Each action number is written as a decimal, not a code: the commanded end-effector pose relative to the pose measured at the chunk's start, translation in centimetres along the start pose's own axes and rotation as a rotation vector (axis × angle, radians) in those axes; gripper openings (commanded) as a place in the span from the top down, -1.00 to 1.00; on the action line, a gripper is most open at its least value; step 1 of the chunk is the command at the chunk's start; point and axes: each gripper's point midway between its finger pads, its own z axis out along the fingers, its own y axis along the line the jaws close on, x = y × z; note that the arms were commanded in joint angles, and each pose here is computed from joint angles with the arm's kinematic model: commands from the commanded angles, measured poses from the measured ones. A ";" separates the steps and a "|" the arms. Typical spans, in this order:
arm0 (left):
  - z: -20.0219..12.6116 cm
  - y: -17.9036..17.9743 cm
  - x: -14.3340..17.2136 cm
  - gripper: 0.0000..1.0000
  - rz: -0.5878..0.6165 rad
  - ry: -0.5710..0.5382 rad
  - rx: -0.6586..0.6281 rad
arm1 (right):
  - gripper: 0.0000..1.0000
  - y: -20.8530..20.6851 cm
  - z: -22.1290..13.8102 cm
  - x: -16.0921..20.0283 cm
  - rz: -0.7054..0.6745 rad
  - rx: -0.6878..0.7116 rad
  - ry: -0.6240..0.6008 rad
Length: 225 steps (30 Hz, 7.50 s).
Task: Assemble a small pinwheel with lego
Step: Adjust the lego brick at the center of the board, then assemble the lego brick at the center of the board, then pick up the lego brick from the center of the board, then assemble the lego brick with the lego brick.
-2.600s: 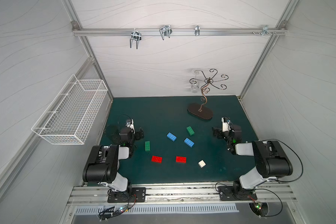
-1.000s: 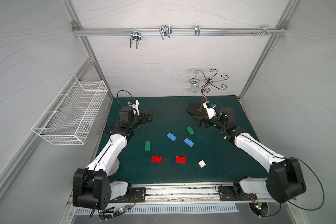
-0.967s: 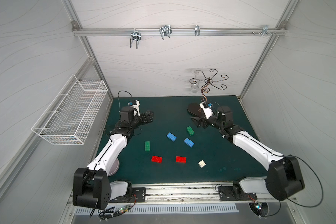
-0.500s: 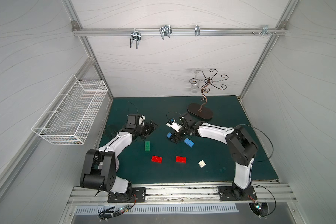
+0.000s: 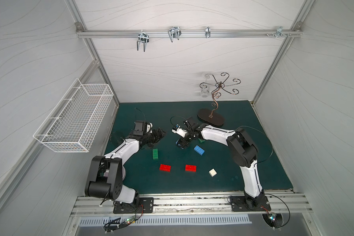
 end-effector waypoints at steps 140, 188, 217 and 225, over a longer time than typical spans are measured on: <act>4.9 -2.3 3.1 -0.85 -0.075 0.094 0.081 | -0.27 -6.5 -12.1 1.6 0.205 0.161 -0.091; 6.8 -2.0 3.2 -0.85 -0.049 0.132 0.031 | 0.24 -10.4 -6.6 10.0 0.412 0.217 0.237; 4.1 -0.8 3.3 -0.83 -0.177 0.103 0.101 | 0.47 3.5 -5.9 -0.2 -0.067 -0.170 0.043; 4.6 -0.2 3.4 -0.84 -0.183 0.106 0.100 | 0.49 3.0 -5.0 0.4 -0.118 -0.163 0.076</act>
